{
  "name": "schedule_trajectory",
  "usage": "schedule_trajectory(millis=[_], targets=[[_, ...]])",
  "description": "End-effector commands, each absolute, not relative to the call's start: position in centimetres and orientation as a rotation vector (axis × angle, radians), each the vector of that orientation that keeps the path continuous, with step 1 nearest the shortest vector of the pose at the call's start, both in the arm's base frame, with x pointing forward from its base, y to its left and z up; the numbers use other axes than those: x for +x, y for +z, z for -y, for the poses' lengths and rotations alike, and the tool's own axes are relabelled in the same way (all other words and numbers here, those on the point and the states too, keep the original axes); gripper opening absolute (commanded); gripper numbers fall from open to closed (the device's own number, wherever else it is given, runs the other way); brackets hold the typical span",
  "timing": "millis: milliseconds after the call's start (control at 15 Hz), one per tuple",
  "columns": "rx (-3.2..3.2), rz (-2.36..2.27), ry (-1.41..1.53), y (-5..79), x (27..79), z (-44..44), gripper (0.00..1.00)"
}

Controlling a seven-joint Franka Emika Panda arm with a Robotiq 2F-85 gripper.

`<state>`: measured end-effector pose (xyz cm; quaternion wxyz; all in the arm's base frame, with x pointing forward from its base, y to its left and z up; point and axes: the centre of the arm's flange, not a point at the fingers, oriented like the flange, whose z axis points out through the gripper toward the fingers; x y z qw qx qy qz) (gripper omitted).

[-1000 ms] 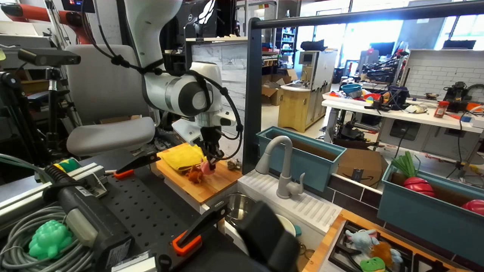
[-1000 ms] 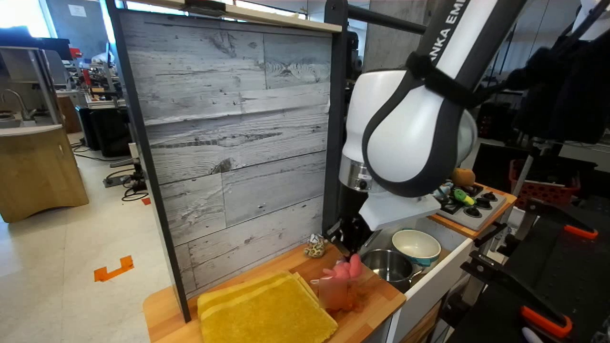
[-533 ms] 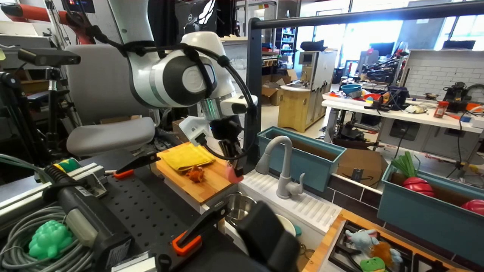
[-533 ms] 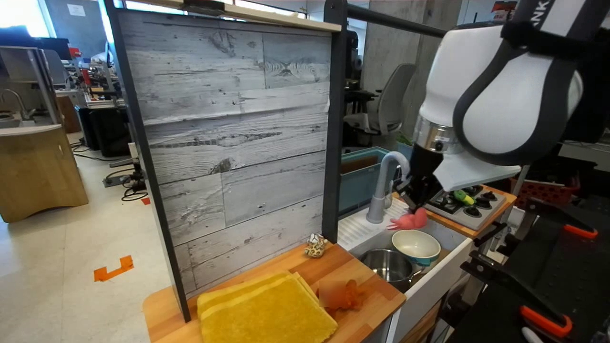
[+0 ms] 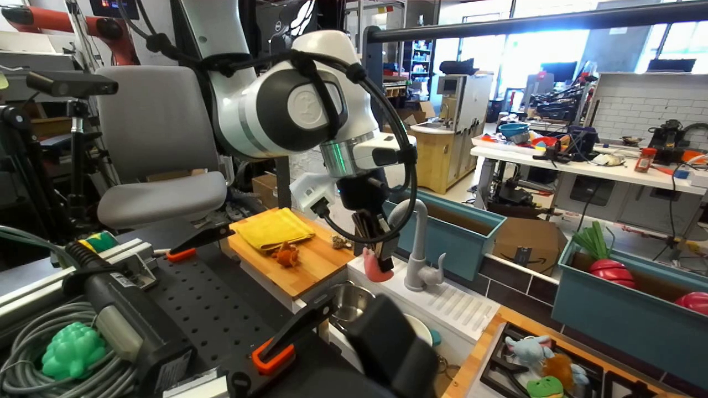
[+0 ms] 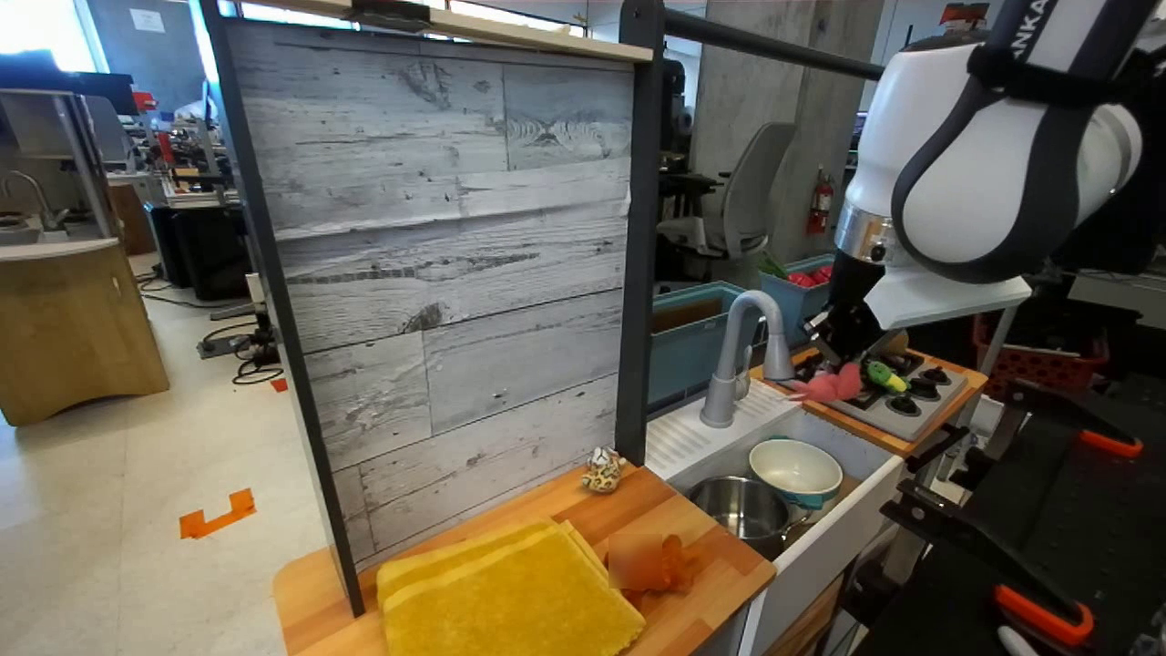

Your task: Pick the objects on the counter and the stove and put them in the pots in the sink, then wipe the counter with the cloth

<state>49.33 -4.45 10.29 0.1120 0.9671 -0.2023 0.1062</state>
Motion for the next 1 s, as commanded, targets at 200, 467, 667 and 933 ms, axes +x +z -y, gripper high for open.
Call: schedule_trajectory(millis=[200, 467, 667, 933], targets=[[2.883, 0.581, 0.148, 9.9, 54.9, 1.0, 0.00], [2.853, 0.578, 0.056, 8.3, 56.6, -0.2, 0.00], [2.840, 0.579, 0.004, 7.7, 56.9, -0.6, 0.26], [2.887, 0.527, 0.026, 8.9, 55.5, -2.3, 0.47]])
